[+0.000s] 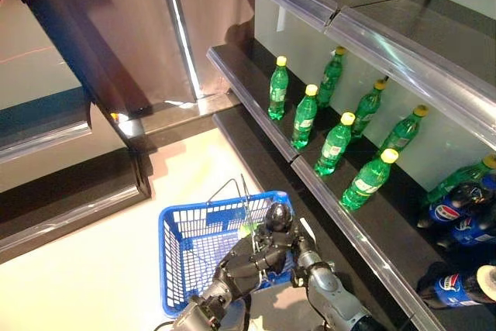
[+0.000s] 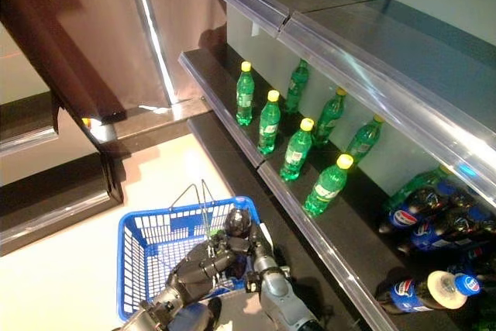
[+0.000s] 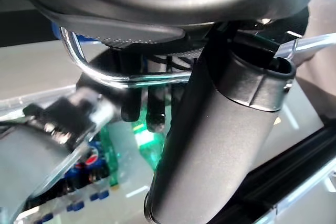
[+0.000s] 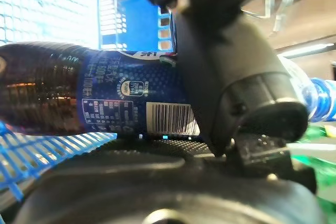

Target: Pick up the drink and place into the basket.

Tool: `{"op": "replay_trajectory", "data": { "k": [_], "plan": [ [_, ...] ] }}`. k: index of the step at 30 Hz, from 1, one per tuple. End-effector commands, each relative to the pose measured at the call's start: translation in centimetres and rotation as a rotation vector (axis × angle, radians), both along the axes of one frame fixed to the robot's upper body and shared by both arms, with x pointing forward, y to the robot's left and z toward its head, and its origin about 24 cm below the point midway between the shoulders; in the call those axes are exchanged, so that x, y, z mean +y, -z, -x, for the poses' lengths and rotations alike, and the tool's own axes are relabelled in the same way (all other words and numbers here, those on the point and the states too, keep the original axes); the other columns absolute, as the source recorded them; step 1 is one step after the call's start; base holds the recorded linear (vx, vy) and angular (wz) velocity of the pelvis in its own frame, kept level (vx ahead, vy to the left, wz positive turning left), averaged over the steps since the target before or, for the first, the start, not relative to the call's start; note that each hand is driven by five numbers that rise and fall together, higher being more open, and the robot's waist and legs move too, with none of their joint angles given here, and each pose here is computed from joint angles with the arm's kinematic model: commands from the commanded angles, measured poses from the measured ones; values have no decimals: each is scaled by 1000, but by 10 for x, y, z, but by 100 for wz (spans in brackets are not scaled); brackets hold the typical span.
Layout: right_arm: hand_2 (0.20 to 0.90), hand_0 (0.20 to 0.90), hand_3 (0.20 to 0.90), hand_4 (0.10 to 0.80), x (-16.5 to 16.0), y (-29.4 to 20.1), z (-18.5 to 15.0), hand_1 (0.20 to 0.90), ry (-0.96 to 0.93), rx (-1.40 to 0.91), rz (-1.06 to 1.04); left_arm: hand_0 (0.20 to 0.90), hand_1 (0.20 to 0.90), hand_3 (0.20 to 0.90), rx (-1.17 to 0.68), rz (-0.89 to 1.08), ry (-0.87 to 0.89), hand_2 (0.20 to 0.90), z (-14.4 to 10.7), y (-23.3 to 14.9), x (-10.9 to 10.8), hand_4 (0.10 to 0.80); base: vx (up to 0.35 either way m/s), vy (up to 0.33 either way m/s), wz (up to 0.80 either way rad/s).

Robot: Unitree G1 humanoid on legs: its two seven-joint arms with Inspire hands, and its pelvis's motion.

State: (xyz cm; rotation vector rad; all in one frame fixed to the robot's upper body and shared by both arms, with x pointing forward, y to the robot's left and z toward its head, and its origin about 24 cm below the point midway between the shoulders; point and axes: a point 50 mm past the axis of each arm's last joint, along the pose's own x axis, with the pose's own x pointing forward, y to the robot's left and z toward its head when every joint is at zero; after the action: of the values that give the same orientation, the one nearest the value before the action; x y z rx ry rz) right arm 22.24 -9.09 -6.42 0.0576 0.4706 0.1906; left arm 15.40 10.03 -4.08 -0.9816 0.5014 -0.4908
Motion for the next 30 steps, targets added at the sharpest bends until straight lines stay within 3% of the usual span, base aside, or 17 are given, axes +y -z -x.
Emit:
{"op": "replay_trajectory", "data": {
  "k": [1, 18, 27, 30],
  "plan": [
    [300, 300, 200, 100, 54, -34, -24, 300, -187, -100, -183, 300, 300, 200, -415, 430, 243, 300, -3, -86, -66, 100, 27, -11, 13],
    [300, 300, 200, 100, 61, -8, -18, 300, -199, 106, -167, 300, 300, 200, -358, 427, 316, 300, 4, -79, -72, 100, 50, -6, 6],
    [300, 300, 200, 100, 58, 20, 0, 300, -175, 350, -218, 300, 300, 200, -330, 420, 336, 300, 7, -75, -74, 100, 42, -10, 5],
    [300, 300, 200, 100, 52, 29, 4, 300, -256, 401, -89, 300, 300, 200, -323, 417, 344, 300, 7, -75, -74, 100, 42, -1, 2]
  ]
}}
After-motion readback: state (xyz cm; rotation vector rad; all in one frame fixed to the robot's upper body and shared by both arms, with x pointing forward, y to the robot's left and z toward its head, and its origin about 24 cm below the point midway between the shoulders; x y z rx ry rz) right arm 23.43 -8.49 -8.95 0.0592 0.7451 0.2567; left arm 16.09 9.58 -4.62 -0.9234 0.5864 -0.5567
